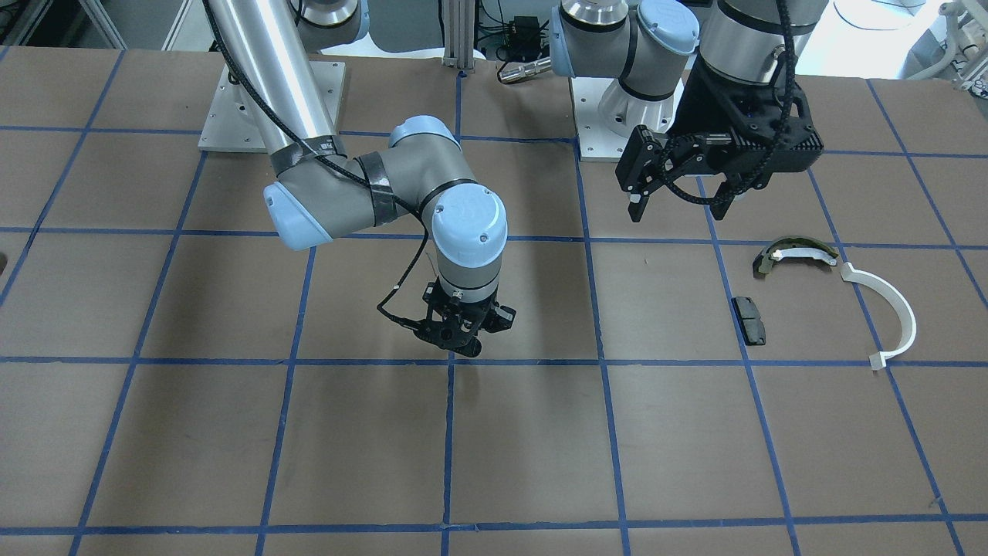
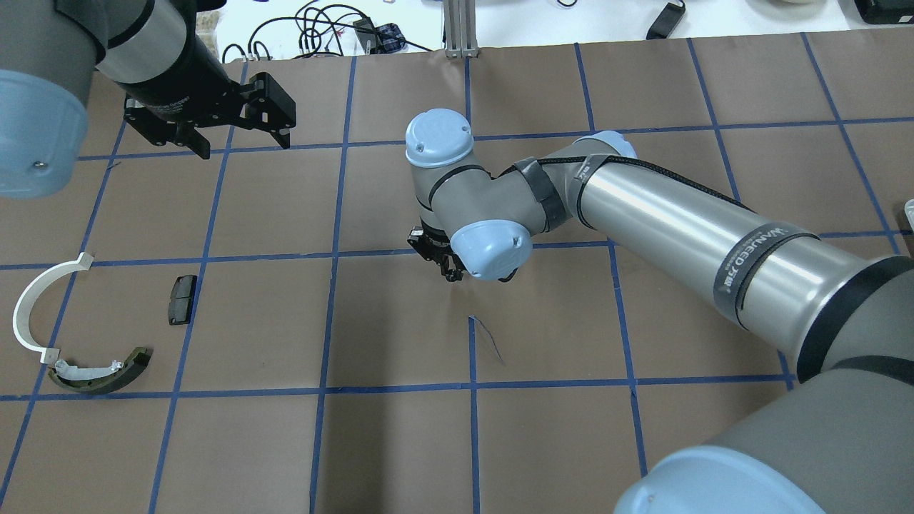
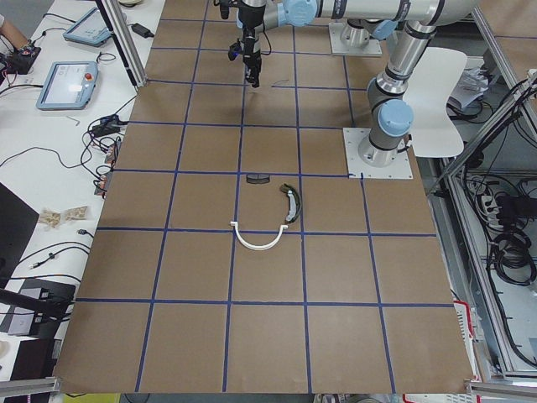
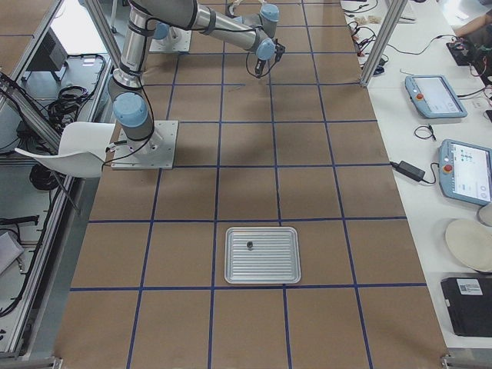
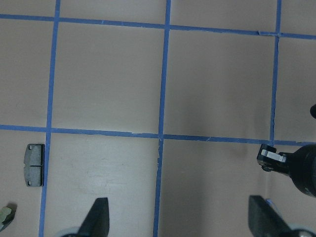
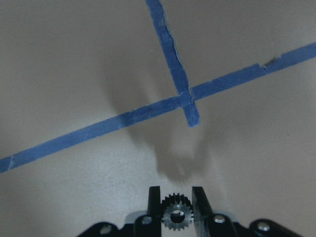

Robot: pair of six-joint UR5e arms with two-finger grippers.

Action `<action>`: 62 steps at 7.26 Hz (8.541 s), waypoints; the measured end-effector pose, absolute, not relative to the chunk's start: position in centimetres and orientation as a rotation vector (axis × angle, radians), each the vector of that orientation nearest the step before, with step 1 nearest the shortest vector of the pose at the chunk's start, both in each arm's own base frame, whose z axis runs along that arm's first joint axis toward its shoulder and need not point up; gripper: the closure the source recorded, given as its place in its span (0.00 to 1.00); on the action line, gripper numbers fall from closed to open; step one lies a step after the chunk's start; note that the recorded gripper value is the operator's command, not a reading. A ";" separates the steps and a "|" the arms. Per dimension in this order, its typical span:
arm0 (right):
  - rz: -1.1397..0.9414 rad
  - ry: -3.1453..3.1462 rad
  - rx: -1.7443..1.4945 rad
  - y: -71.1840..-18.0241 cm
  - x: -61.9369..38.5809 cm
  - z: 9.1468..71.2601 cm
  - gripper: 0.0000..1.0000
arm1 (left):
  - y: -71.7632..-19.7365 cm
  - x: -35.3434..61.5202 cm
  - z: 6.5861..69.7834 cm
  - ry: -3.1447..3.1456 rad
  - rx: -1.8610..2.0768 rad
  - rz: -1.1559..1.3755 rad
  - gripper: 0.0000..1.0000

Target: Place bearing gear from tray to pile

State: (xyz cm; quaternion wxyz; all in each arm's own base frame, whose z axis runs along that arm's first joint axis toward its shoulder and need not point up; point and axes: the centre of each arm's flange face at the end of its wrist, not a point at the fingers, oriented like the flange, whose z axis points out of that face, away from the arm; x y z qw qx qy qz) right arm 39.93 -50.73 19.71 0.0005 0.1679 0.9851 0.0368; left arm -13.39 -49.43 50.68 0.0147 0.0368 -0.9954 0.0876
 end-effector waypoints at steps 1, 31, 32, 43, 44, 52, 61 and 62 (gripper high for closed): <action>0.086 3.082 0.516 -50.6 40.2 19.7 0.00 | -49.5 -13.4 50.5 -3.095 0.119 0.266 0.00; 0.064 3.131 0.120 -46.2 -45.3 18.4 0.55 | -59.6 -20.9 24.4 -3.129 0.221 -0.148 0.96; 0.081 3.135 0.121 -46.1 -45.3 18.3 0.55 | -60.8 -16.1 25.4 -3.126 0.185 -0.160 0.96; 0.135 3.175 0.096 -47.4 -40.9 26.2 1.00 | -56.3 20.2 20.5 -3.129 -0.190 -0.276 0.00; 0.134 3.177 0.114 -49.5 -36.6 28.5 1.00 | -56.1 20.4 20.3 -3.139 -0.199 -0.261 0.00; 0.119 2.993 0.653 -55.4 19.3 32.5 1.00 | -58.8 12.6 30.1 -3.163 -0.071 -0.194 0.00; 0.162 2.947 0.623 -47.5 37.6 20.8 0.00 | -53.1 -14.7 50.8 -3.222 0.057 -0.007 0.00; 0.155 2.949 0.620 -47.4 37.5 20.7 0.00 | -52.0 -14.5 50.2 -3.220 0.034 0.038 0.00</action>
